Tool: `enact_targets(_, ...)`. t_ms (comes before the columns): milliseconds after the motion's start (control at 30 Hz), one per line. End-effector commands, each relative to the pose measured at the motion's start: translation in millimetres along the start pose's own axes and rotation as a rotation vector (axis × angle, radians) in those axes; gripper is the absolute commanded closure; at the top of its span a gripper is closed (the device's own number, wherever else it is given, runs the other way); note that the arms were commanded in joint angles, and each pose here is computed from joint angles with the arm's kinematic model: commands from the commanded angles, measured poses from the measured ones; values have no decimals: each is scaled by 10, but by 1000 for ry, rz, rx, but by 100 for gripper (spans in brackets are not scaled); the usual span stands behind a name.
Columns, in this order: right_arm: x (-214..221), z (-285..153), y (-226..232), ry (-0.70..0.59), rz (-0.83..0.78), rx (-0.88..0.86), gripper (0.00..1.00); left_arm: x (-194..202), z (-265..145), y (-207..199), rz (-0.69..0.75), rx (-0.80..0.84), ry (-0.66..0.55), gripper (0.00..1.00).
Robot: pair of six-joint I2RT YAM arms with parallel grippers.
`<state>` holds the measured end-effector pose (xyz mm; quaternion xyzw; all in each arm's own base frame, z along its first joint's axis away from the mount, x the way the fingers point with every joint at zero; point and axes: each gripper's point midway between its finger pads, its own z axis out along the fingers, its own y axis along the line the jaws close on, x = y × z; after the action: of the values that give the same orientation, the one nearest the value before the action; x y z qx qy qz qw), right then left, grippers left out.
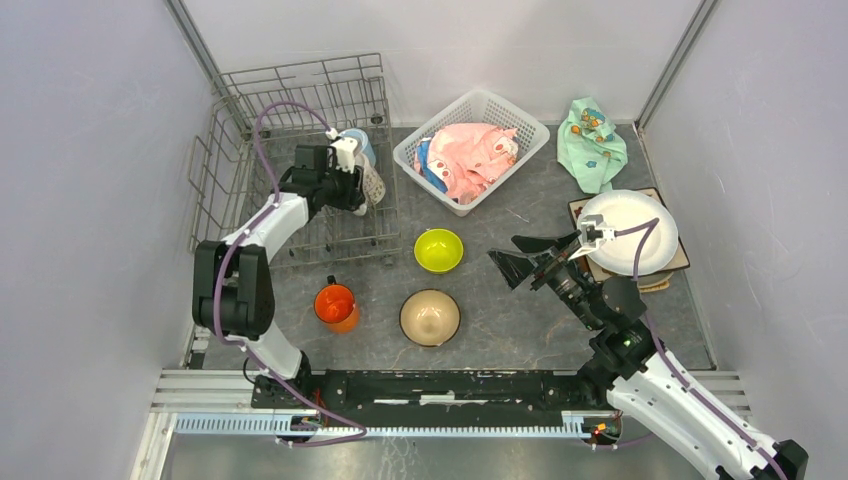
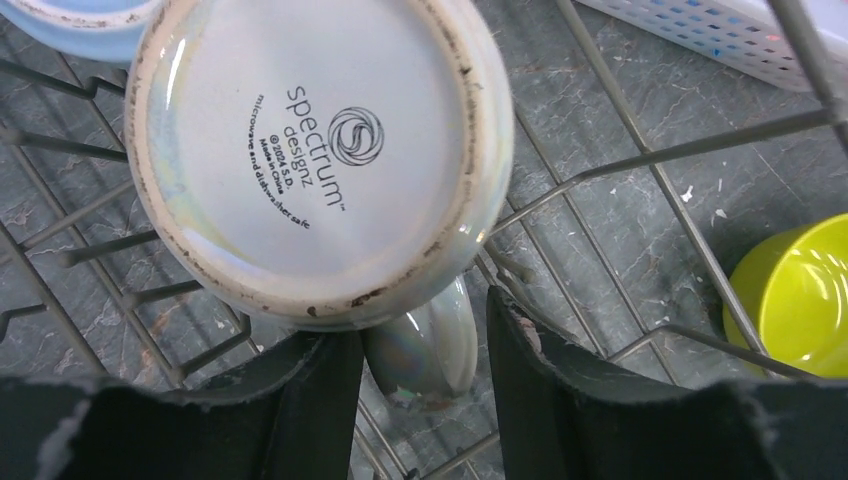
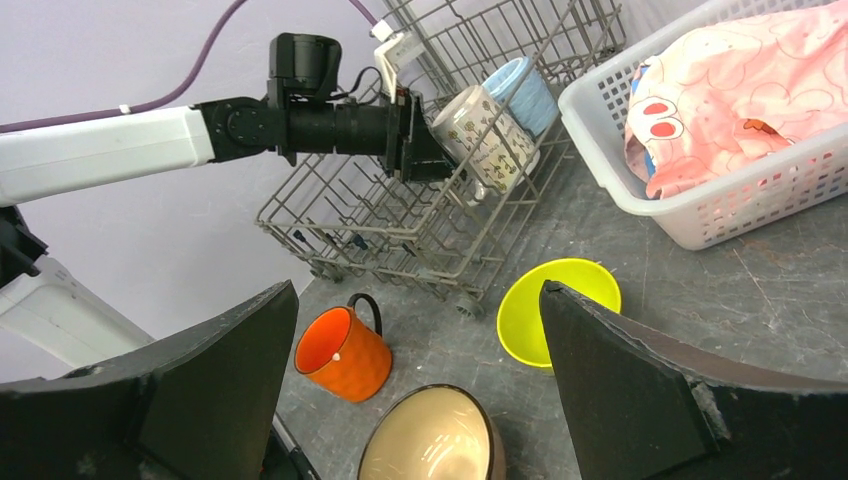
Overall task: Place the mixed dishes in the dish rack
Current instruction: Turn the cup upside down in the dish rack, then pick up the cup at the corner of the board.
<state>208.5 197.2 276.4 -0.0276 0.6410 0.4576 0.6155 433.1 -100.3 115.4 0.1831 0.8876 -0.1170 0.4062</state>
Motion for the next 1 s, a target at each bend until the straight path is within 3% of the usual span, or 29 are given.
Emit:
enact_targets(0, -48, -10, -64, -16, -17, 39, 2, -597, -340, -88, 24, 17, -158, 43)
enact_targets(300, 287, -32, -415, 152, -18, 222, 2, -862, -817, -50, -35, -73, -227, 28)
enact_targets(367, 380, -38, -464, 209, -20, 252, 2, -883, -937, -93, -69, -71, -244, 6)
enact_targets(400, 446, -52, -499, 243, -20, 268, 2, -888, -1007, -108, -81, -75, -254, 1)
enact_targets(533, 598, -57, -546, 308, -11, 283, 2, -827, -1279, -54, -192, -163, -304, 0)
enact_targets(700, 736, -95, -627, 352, -7, 309, 2, -747, -1830, 274, -435, -436, -427, 0)
enact_targets(967, 835, -167, -778, 379, -18, 373, 2, -191, -2396, 508, -805, -740, -435, 0)
